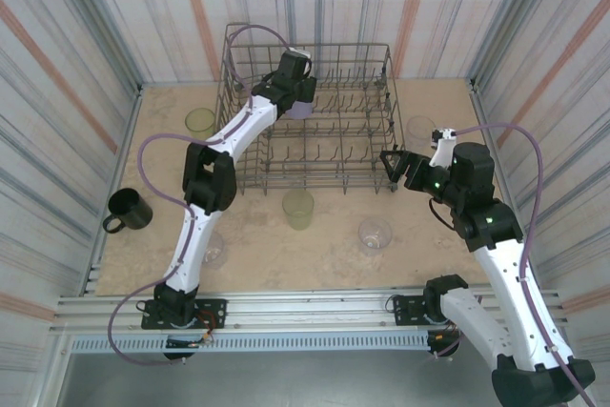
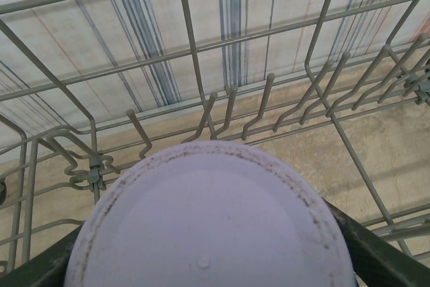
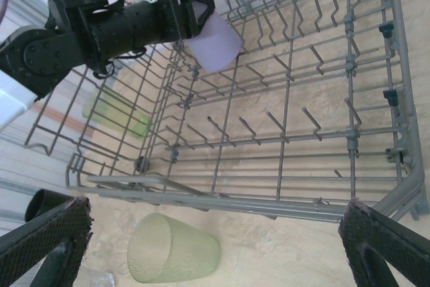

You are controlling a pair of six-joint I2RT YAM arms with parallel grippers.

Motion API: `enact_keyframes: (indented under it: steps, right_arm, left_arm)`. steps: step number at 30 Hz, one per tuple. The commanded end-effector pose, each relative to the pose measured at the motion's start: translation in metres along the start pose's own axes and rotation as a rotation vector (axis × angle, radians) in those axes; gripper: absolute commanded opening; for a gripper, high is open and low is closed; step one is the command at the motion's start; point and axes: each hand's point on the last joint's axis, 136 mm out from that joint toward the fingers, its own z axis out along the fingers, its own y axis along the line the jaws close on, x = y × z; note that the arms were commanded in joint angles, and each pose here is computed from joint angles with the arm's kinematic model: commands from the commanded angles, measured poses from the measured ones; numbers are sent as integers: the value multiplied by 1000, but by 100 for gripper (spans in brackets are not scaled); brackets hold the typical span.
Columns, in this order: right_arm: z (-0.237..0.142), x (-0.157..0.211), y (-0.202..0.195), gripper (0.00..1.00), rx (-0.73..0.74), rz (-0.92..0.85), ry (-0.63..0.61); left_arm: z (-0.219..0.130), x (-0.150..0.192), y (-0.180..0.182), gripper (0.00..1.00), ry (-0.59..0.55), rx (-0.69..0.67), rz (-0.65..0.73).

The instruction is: Load the cups into the dish rack

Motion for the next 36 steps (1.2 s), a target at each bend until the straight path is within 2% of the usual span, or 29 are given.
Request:
enact_keyframes:
  steps: [1,5,11,16,21,30,36]
  right_arm:
    - [-3,-5,-1,99,4,-10,-31]
    - [-1,-5,-1,99,4,-6,-27]
    - [0,-2,-4,99,10,0,-23]
    - [-3,-2,-4,99,14,-2,-28]
    - [-5,-1,-3,99,13,-3,-32]
    - [-3,-7,3,99,5,21,1]
    - [3,-5,4,99,9,22,51]
  left_arm:
    - [6,-1,6,30,-19,-13,-7]
    - [7,2,5,57,-11,-1,-19]
    - [4,3,3,79,-8,9,-40]
    - [1,4,3,92,-2,13,-51]
    - [-7,-5,6,99,-13,7,-72]
    - [-46,-40,24,99,-84,-45,-117]
    - [-78,-61,27,99,-117,-22,-151]
